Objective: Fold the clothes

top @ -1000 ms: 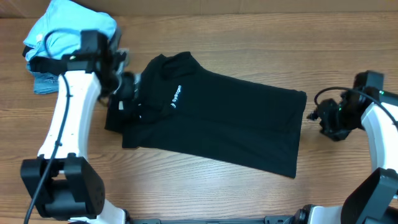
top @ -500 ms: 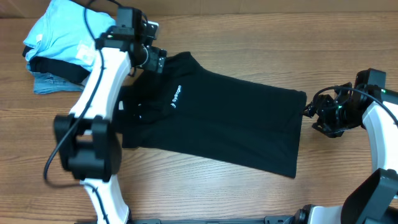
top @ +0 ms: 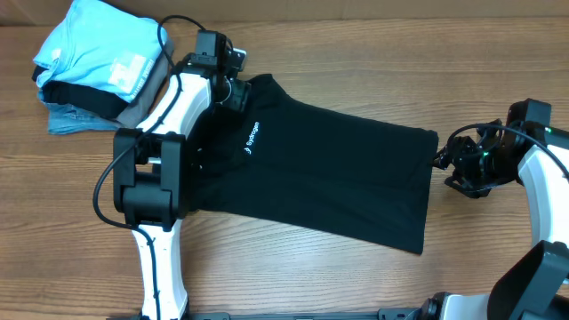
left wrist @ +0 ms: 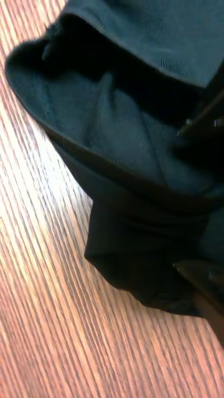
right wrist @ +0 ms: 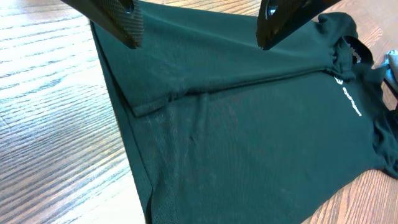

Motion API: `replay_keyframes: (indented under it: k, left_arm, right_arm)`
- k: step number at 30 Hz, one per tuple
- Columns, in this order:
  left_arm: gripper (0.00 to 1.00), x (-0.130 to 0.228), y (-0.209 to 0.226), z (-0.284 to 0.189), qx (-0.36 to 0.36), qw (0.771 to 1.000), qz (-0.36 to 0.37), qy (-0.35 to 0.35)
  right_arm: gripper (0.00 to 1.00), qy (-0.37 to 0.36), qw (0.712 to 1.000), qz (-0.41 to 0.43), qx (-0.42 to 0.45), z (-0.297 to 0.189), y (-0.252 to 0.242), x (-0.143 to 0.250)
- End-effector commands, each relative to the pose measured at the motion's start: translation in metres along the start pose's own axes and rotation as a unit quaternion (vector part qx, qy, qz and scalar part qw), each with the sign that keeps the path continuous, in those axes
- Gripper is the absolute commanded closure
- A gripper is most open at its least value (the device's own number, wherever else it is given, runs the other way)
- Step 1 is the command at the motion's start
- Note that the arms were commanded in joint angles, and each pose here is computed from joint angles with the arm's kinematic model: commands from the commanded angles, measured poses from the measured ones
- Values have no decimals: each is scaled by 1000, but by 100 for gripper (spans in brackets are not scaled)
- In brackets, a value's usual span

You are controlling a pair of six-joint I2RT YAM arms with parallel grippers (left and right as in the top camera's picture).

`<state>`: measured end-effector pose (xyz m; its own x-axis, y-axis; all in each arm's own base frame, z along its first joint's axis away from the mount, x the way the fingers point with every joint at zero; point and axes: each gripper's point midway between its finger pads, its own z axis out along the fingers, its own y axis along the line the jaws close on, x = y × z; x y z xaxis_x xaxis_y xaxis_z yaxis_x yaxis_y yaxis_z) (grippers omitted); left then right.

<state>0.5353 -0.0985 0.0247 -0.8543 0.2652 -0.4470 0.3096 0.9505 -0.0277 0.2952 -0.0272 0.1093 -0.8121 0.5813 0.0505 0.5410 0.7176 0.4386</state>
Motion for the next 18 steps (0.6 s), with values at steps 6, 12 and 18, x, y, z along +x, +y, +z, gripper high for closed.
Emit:
replay_keyframes:
  k: [6, 12, 18]
  left_arm:
    - [85, -8, -1, -6, -7, 999, -40, -4]
    - [96, -6, 7, -22, -22, 998, -50, 23]
    - [96, -13, 21, -58, -61, 996, -52, 51]
  right_arm:
    - [38, -20, 1000, -12, -8, -8, 7, -8]
    - [38, -74, 997, -34, -10, -10, 11, -34]
    - [38, -140, 988, -59, -21, -13, 20, -70]
